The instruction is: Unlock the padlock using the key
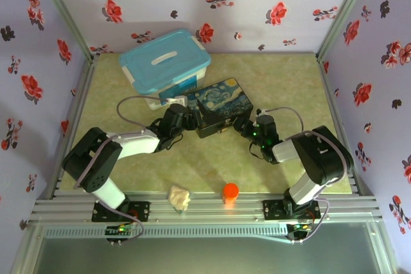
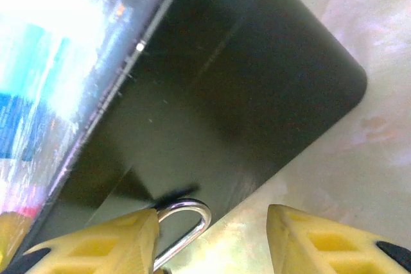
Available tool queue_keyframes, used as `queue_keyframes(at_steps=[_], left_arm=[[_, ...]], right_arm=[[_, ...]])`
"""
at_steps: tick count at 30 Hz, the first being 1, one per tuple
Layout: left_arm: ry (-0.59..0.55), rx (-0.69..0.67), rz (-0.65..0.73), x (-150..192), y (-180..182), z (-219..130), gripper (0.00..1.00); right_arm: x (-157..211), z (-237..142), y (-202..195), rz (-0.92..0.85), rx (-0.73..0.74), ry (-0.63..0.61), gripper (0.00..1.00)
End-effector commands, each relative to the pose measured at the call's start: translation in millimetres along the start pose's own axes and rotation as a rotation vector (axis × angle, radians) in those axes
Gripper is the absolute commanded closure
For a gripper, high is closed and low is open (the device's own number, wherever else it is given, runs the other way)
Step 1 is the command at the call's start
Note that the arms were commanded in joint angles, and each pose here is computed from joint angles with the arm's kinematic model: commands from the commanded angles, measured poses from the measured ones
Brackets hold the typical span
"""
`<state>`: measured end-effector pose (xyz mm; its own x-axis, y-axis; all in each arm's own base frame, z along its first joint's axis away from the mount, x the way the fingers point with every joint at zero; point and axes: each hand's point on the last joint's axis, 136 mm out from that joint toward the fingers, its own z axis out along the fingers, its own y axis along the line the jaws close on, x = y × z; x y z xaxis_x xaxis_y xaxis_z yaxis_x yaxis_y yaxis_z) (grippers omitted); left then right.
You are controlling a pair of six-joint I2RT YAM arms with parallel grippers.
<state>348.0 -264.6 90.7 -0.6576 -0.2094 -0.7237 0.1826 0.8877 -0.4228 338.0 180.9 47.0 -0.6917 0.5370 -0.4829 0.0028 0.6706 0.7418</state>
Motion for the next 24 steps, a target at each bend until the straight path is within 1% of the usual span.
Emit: queue_keyframes(at_steps=[1, 7, 10, 13, 16, 19, 22, 24], left_arm=[[0.292, -0.254, 0.118, 83.6, 76.7, -6.6, 0.46], [0.301, -0.258, 0.120, 86.1, 77.4, -5.2, 0.46], [0.303, -0.260, 0.123, 86.2, 77.7, -5.4, 0.46], [0.304, -0.260, 0.123, 86.2, 77.5, -4.9, 0.46], [0.306, -0.260, 0.120, 87.2, 77.8, -4.8, 0.46], [0.307, -0.261, 0.120, 87.7, 77.9, -4.1, 0.46], [0.310, -0.262, 0.123, 87.1, 77.3, -3.0, 0.46], [0.309, -0.263, 0.122, 87.1, 77.4, -3.0, 0.46]], right_arm=[[-9.9, 1.5, 27.8, 0.015, -0.144, -0.026, 0.54], [-14.0, 5.5, 33.6, 0.056, -0.222, -0.063, 0.57], [-11.9, 11.0, 28.7, 0.081, -0.215, -0.057, 0.62], [0.7, 16.0, 1.0, 0.097, -0.093, -0.035, 0.67], [14.4, 16.0, -23.1, 0.082, 0.028, -0.002, 0.67], [31.0, 19.3, -34.2, -0.003, 0.139, 0.077, 0.66], [46.3, 18.5, -28.1, -0.165, 0.214, 0.128, 0.65], [51.4, 15.6, -26.4, -0.231, 0.253, 0.151, 0.67]])
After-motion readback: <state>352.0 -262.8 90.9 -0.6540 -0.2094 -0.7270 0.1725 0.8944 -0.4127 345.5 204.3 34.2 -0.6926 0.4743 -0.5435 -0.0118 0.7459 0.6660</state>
